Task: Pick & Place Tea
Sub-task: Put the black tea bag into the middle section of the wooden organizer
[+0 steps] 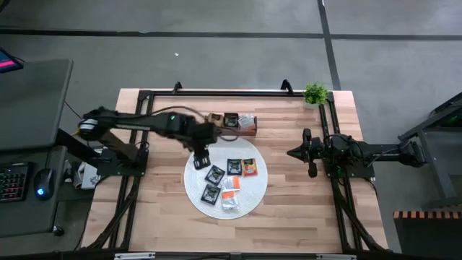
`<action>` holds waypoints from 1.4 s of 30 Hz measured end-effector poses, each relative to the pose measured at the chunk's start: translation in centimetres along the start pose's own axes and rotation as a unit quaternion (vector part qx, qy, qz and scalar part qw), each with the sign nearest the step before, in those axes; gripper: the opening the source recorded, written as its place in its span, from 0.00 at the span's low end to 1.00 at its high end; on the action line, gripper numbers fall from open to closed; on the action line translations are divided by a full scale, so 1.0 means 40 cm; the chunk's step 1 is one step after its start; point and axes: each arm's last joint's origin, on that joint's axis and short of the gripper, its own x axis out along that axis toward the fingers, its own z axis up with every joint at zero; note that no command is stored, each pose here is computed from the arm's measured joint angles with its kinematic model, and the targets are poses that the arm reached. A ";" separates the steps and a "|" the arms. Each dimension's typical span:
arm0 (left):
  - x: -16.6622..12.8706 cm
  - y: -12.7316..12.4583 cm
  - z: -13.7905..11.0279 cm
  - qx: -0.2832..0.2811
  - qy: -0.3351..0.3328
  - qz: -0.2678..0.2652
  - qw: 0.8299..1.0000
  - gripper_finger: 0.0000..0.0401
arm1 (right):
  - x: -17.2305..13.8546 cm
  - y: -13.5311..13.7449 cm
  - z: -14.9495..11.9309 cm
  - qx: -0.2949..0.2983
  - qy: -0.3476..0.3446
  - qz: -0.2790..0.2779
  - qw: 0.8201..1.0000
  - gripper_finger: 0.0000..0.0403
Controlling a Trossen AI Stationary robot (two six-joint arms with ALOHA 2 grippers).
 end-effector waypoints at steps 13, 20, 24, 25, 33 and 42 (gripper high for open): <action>0.082 -0.006 -0.213 -0.155 -0.019 -0.078 0.985 0.40 | 0.000 0.000 0.000 0.000 0.000 0.000 1.000 0.03; 0.138 -0.039 -0.260 -0.190 -0.037 -0.122 0.973 0.40 | 0.000 0.000 0.000 0.000 0.001 0.000 1.000 0.03; 0.164 -0.066 -0.279 -0.235 -0.052 -0.165 0.956 0.40 | 0.000 0.000 0.000 0.000 0.000 0.000 1.000 0.03; 0.170 -0.071 -0.284 -0.248 -0.054 -0.173 0.952 0.40 | 0.000 0.000 0.000 0.000 0.000 0.000 1.000 0.03; 0.203 -0.110 -0.291 -0.332 -0.071 -0.181 0.923 0.40 | 0.000 0.000 0.000 0.000 0.000 0.000 1.000 0.03; 0.292 -0.141 -0.272 -0.386 -0.042 -0.194 0.901 0.47 | 0.000 0.000 0.000 0.000 0.000 0.000 1.000 0.03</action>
